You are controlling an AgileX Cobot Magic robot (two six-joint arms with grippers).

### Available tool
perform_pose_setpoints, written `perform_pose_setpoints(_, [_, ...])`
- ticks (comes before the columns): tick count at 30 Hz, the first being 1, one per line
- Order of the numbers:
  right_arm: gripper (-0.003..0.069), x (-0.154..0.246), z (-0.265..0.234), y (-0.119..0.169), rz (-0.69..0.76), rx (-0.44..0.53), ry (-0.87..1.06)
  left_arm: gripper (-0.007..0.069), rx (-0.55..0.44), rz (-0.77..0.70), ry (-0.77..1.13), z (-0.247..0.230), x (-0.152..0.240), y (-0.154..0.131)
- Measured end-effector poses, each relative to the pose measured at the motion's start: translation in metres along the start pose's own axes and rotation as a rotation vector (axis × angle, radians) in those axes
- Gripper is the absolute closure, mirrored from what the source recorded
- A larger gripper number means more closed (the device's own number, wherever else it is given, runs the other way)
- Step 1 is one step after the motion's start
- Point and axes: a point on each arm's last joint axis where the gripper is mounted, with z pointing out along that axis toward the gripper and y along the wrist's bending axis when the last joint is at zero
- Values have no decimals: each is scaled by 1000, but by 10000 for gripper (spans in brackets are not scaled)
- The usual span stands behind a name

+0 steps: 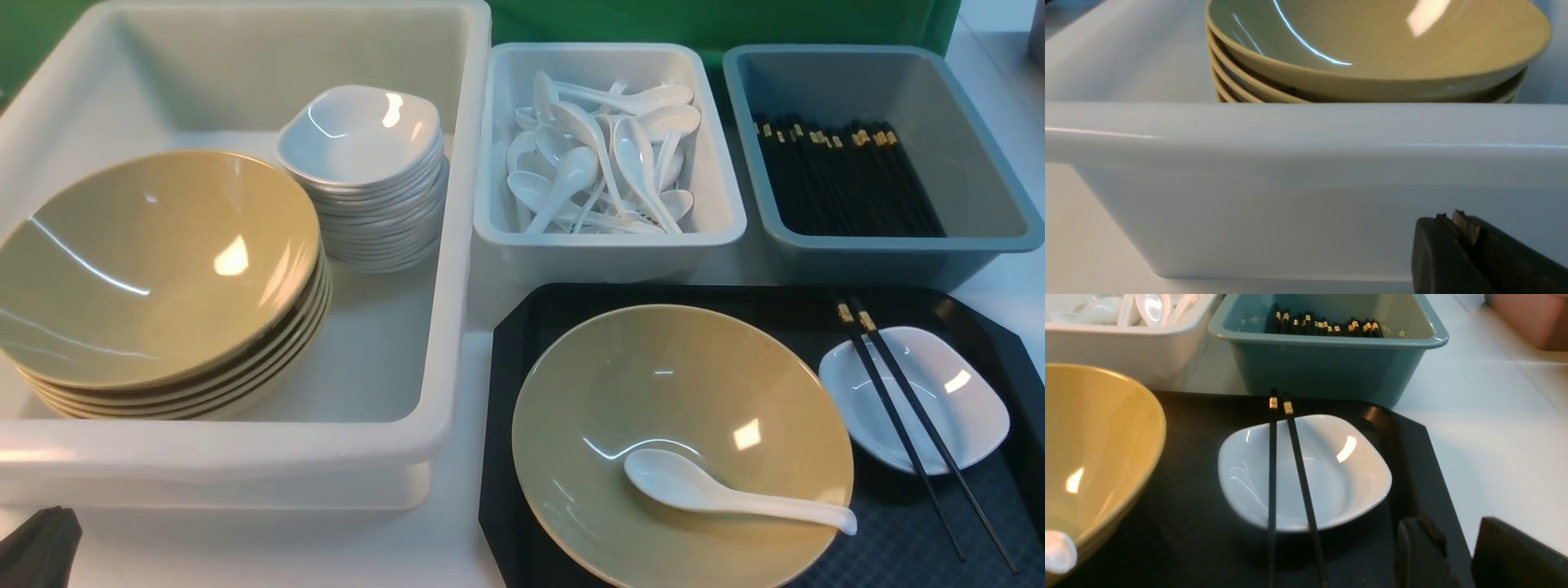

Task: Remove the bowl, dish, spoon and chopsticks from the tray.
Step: Use the right arm to grab the chopsticks

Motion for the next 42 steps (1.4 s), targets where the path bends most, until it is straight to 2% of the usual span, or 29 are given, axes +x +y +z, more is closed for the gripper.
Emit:
perform_pose_setpoints(22, [421,0,0,0,3,0,0,636,-3,1,-4,0,0,0])
perform_pose_setpoints(24, [421,0,0,0,18,0,0,636,13,-85,-14,0,-1,-1])
perform_pose_setpoints(25, [421,0,0,0,79,-2,0,636,53,-284,-36,0,-4,-4])
perform_pose_setpoints(26, [421,0,0,0,79,-2,0,636,52,-284,-39,0,-4,-4])
perform_pose_setpoints(27, [421,0,0,1,224,-11,3,636,111,-574,-53,-1,-7,-8])
perform_pose_setpoints(29, [421,0,0,3,451,-27,7,636,182,-932,-40,-1,-10,-12])
perform_pose_setpoints(30, [421,0,0,4,650,-43,15,636,228,-1182,-26,-2,-13,-14])
perform_pose_setpoints(31, [421,0,0,5,715,-48,18,636,240,-1244,-21,-2,-13,-15])
perform_pose_setpoints(33, [421,0,0,6,1010,-63,34,636,284,-1474,-8,-3,-16,-16])
perform_pose_setpoints(36, [421,0,0,7,1241,-68,47,636,307,-1593,-10,-3,-18,-16])
perform_pose_setpoints(42, [421,0,0,7,1176,-70,45,636,310,-1592,-16,-4,-19,-16])
